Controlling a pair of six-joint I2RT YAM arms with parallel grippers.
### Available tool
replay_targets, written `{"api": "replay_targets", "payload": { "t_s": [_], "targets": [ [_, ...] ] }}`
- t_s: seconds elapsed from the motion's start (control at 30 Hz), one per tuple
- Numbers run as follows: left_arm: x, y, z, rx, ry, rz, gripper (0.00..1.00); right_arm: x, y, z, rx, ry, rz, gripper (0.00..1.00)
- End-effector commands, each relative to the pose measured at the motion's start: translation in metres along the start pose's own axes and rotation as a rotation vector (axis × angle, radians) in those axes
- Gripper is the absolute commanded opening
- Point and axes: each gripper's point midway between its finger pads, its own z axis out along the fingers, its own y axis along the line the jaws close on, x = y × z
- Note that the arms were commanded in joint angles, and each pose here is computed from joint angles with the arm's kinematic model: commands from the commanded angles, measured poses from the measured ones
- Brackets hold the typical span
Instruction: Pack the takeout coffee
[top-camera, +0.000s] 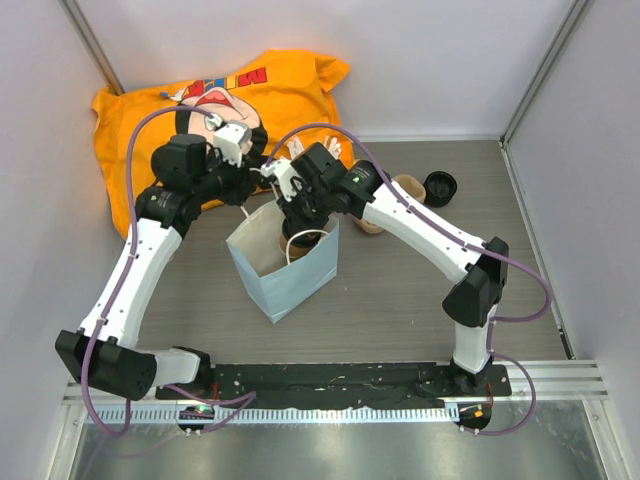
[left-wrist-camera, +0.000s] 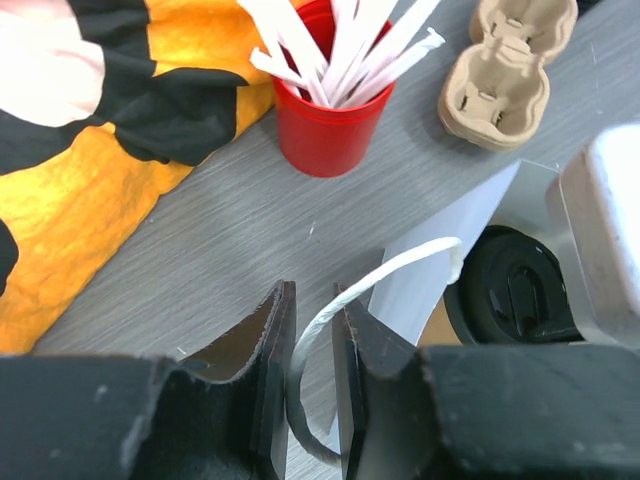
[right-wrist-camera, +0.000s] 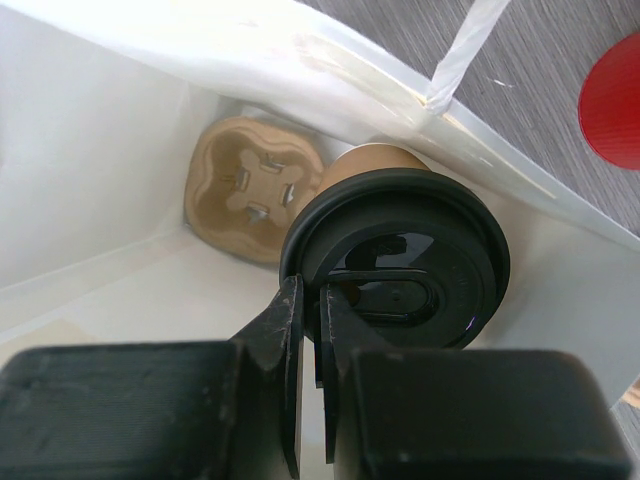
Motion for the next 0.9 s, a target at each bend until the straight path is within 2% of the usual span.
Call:
{"api": "replay_targets", "payload": {
  "t_s": [0.0, 0.17, 0.87],
  "targets": [
    [-0.017, 0.01, -0.006, -0.057, -0.079, -0.026, 0.23, -0.004, -0.009, 0.007, 0.049, -0.014, -0.018, 0.01],
    [-0.017, 0.014, -0.006, -0.078, -0.084, -0.056, 0.2, 0.003, -0.015, 0.011, 0.079, 0.012, -0.015, 0.01],
    [-0.018, 0.01, -0.012, -0.063, -0.093, -0.057, 0.2, 0.016, -0.018, 0.031, 0.089, 0.07, -0.013, 0.01]
  ]
}}
